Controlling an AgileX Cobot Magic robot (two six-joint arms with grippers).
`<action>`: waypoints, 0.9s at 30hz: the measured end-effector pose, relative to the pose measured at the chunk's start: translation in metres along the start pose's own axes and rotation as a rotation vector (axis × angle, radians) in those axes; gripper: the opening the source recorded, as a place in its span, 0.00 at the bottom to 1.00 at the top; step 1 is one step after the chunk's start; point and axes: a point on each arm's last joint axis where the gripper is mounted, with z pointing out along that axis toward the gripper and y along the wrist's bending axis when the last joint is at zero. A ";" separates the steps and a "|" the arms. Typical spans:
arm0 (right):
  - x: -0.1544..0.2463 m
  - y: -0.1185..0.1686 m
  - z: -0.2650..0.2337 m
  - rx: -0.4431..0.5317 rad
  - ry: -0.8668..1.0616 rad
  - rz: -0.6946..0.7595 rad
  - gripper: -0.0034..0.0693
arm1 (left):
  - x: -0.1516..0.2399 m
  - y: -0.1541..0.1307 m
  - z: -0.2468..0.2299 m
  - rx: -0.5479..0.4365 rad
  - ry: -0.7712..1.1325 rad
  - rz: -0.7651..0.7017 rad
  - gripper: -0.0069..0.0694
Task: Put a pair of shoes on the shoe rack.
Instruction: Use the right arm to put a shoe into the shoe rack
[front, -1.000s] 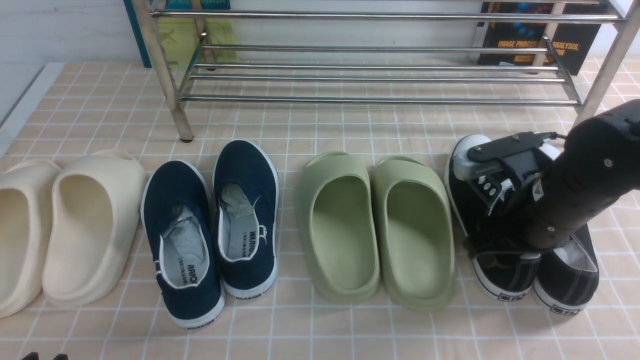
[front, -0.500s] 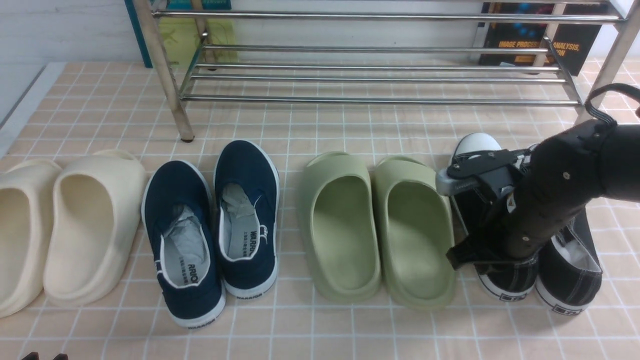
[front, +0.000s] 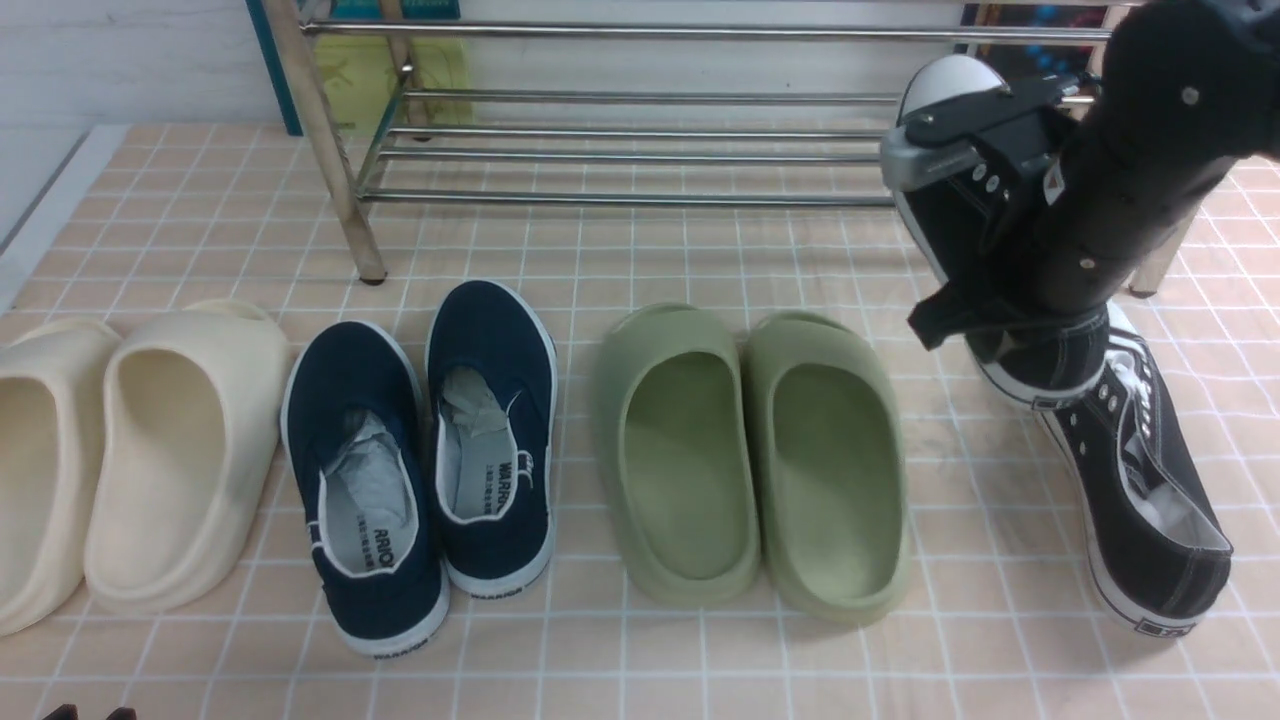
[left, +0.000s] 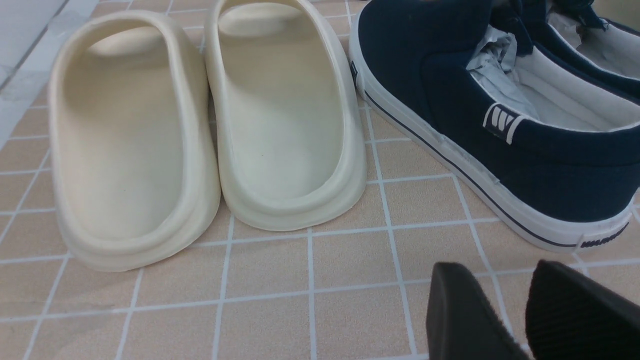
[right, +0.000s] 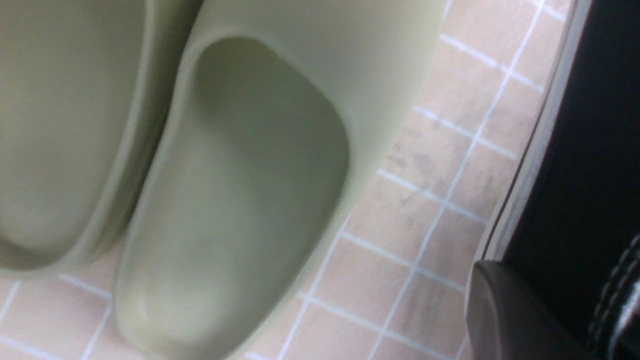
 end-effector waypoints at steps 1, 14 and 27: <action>-0.001 0.000 -0.001 0.003 -0.005 -0.002 0.07 | 0.000 0.000 0.000 0.000 0.000 0.000 0.40; -0.075 -0.064 0.057 -0.042 -0.079 0.044 0.07 | 0.000 0.000 0.000 0.000 0.000 0.000 0.40; -0.123 -0.096 0.105 -0.091 -0.233 0.057 0.07 | 0.000 0.000 0.000 0.000 0.000 0.000 0.40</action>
